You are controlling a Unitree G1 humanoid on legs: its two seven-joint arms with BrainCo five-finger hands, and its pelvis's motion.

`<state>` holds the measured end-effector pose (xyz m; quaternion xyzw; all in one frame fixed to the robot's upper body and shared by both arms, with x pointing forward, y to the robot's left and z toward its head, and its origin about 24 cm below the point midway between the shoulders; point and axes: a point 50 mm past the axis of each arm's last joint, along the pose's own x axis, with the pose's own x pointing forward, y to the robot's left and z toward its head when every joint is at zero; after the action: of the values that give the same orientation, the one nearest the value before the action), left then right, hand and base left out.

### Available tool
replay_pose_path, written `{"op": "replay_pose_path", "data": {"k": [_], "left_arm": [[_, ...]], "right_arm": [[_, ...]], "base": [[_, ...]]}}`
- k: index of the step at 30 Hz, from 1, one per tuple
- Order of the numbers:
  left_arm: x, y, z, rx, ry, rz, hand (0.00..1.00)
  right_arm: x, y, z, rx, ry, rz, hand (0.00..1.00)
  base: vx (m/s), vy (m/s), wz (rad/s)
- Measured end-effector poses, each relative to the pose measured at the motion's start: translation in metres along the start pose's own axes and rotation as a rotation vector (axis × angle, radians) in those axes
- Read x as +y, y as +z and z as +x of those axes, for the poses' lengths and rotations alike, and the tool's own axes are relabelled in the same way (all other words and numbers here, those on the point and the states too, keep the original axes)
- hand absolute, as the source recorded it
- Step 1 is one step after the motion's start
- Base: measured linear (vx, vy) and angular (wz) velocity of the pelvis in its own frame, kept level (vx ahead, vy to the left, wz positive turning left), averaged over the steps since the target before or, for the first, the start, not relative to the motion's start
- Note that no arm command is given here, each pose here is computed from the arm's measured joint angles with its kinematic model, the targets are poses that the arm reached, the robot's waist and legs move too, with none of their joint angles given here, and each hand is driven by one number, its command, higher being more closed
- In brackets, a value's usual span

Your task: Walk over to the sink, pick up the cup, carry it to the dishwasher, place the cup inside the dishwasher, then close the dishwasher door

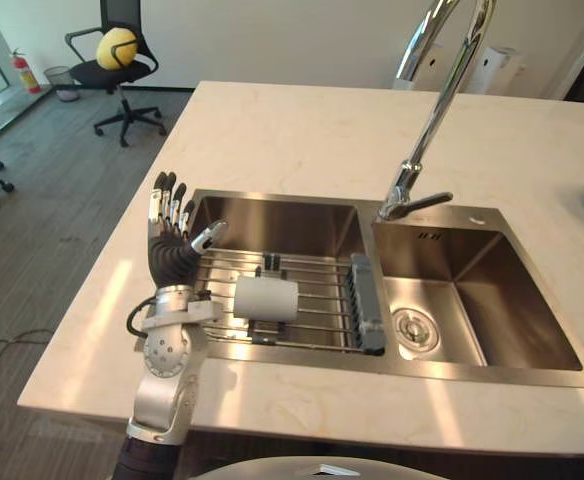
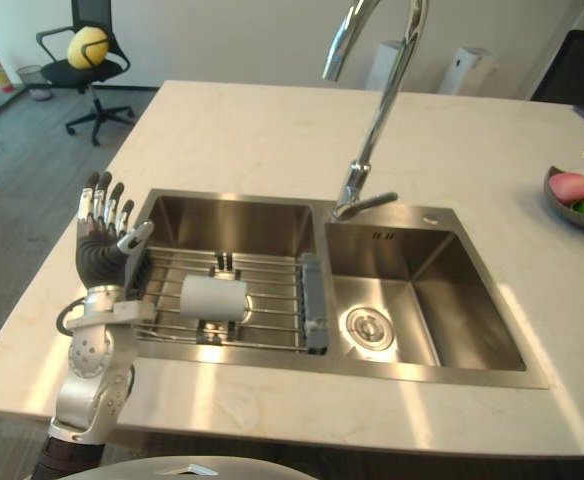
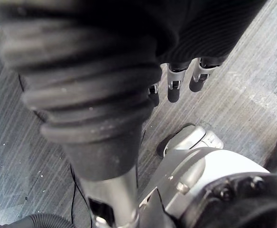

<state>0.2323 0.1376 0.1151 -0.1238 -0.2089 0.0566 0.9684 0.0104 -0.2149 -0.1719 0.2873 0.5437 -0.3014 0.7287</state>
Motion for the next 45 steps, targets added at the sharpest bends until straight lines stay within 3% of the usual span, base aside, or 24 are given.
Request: {"op": "replay_pose_path", "data": {"k": [9, 14, 21, 24, 38, 45], "left_arm": [[0.02, -0.015, -0.006, 0.04, -0.086, 0.396, 0.0], [0.018, -0.014, -0.012, -0.023, -0.269, 0.599, 0.0], [0.009, -0.015, -0.029, -0.036, -0.571, 0.622, 0.0], [0.008, -0.018, -0.034, -0.019, -0.635, 0.631, 0.0], [0.007, -0.042, -0.046, 0.023, -0.634, 0.727, 0.0], [-0.009, -0.068, -0.058, 0.075, -0.752, 0.781, 0.0]], "right_arm": [[-0.003, 0.002, -0.001, -0.027, 0.009, -0.023, 0.0], [-0.007, 0.011, -0.002, -0.051, -0.001, -0.059, 0.0], [0.0, 0.022, 0.0, -0.092, 0.021, -0.087, 0.0], [0.002, 0.024, 0.001, -0.099, 0.027, -0.092, 0.0], [0.009, 0.034, 0.003, -0.107, 0.044, -0.081, 0.0], [0.006, 0.034, 0.002, -0.102, 0.035, -0.044, 0.0]], "base": [[0.05, 0.044, -0.04], [0.04, 0.0, 0.22], [-0.04, -0.001, 0.08], [-0.04, -0.007, 0.07], [0.0, -0.003, 0.01], [-0.01, -0.006, -0.12]]}}
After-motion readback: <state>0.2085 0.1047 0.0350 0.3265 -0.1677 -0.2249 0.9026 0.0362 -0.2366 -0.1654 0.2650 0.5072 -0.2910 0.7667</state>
